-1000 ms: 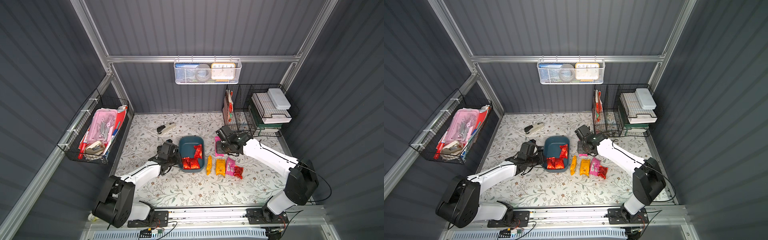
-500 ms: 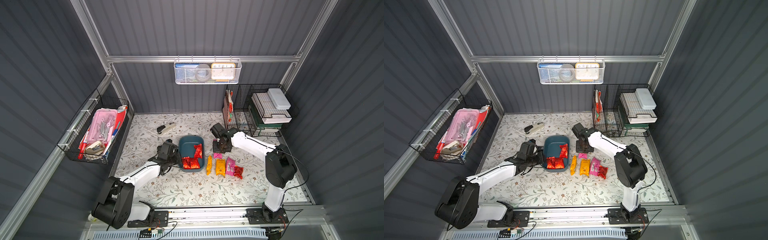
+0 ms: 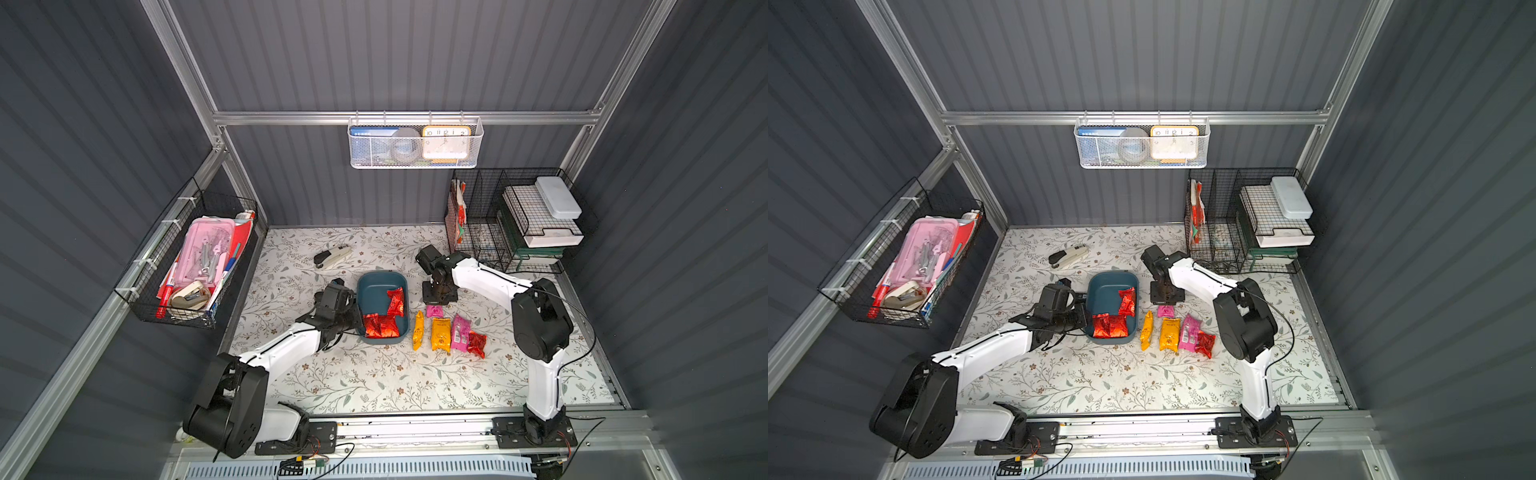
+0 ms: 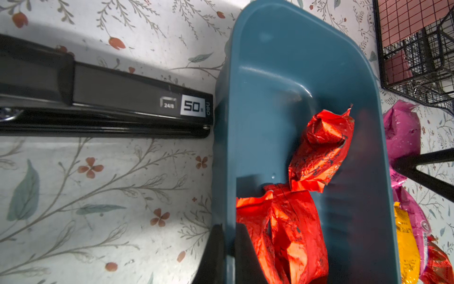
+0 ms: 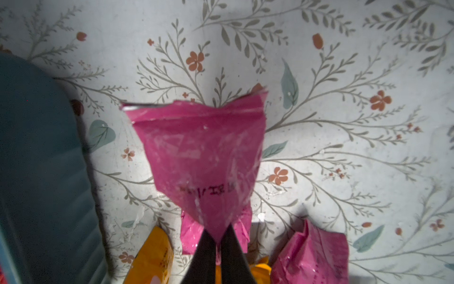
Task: Take the tea bags out of the storage box
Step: Place the tea bag at the center of the board, then pick up the tea bag from the storage box.
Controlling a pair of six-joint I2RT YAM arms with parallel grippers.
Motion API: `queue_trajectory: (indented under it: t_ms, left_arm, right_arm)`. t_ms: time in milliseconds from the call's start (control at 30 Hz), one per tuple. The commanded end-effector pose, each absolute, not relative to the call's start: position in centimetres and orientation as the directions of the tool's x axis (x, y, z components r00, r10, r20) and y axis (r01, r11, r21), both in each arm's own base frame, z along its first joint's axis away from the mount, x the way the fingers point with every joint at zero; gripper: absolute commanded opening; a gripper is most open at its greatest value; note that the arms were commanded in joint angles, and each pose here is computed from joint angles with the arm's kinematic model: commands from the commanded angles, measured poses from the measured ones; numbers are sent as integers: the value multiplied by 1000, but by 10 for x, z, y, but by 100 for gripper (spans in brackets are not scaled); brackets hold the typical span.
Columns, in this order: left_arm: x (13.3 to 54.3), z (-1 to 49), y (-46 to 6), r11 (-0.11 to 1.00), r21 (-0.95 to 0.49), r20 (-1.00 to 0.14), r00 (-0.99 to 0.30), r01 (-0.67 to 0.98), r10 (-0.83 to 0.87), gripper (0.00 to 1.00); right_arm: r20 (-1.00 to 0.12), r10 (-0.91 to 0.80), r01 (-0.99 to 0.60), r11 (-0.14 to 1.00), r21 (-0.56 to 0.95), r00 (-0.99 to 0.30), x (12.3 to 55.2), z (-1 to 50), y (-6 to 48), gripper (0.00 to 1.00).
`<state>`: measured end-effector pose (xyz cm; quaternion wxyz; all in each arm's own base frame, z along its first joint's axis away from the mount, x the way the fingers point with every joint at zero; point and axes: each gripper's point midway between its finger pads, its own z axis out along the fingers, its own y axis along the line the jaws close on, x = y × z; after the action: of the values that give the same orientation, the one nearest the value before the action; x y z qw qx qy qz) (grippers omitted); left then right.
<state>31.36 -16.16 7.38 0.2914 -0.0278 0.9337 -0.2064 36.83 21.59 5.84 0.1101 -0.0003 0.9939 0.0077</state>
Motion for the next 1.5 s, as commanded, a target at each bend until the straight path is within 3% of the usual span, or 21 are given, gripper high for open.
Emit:
queue_trajectory:
  t_ms: [0,167,500,667,1067,1467]
  left_arm:
    - [314,73,-161,915,-396,-533,-830,71,-166,0]
    - [315,75,-162,915,-396,-536,-828,75,-164,0]
    - [316,75,-163,912,-404,-533,-829,74,-169,0]
    - [315,74,-163,912,-403,-533,-829,72,-170,0]
    - [316,76,-163,912,-406,-533,-828,68,-175,0]
    - [318,77,-160,921,-386,-537,-826,59,-173,0]
  right_arm:
    - [-231,-14,-15,1000,0,-973,367,73,212,21]
    - [-260,-16,-22,1000,20,-965,365,95,212,35]
    - [-442,39,-64,974,217,-896,353,153,264,38]
    - [-460,42,-84,964,251,-887,350,166,300,41]
    - [-413,80,-10,977,212,-907,359,116,348,49]
    - [-416,73,40,995,87,-906,371,78,341,49]
